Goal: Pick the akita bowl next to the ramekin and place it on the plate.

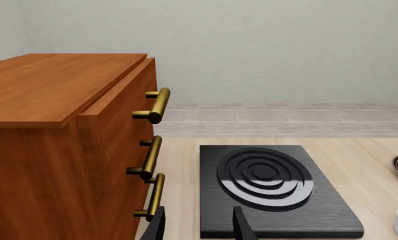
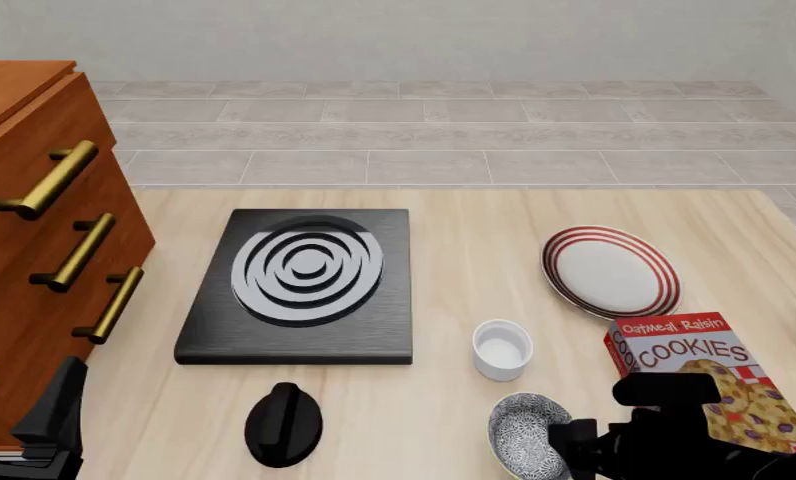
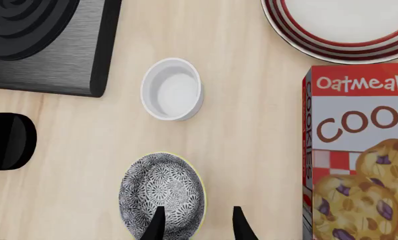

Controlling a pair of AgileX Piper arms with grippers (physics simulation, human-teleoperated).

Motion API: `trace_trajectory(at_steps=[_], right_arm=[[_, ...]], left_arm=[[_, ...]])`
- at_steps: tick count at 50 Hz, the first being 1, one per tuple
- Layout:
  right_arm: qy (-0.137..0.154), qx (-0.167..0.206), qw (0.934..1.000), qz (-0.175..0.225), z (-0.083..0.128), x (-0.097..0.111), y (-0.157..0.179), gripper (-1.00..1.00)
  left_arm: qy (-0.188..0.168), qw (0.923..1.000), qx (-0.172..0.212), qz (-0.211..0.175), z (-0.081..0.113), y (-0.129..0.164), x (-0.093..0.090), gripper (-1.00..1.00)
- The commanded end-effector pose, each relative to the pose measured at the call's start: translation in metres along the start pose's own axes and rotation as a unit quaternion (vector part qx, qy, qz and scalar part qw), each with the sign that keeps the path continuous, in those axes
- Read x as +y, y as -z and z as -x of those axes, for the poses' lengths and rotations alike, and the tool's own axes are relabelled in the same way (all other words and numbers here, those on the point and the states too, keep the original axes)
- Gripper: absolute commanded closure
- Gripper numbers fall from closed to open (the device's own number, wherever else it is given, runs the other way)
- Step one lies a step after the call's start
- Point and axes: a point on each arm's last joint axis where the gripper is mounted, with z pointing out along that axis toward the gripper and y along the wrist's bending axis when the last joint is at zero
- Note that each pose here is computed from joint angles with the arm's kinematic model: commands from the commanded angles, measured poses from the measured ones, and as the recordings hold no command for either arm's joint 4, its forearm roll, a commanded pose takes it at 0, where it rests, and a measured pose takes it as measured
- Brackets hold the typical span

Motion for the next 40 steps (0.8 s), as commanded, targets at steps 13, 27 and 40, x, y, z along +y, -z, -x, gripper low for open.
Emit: trace_trajectory(at_steps=[13,27,40], right_arm=[[-0.003,0.001,1.0,0.006,-0.0042,0.001,-0.0013,-1.0],[-0.003,0.003,1.0,0.007,-0.0052,0.0014,-0.0053,-1.0],[-0.001,0.001,1.0,0.008,-0.0056,0.0016,-0.0082,-1.0]], left_arm=[[0.0,1.0,0.0,0.0,0.0,0.0,0.0,-1.0],[0.0,1.0,0.0,0.0,0.0,0.0,0.0,-1.0],[0.0,1.0,0.0,0.0,0.0,0.0,0.0,-1.0]])
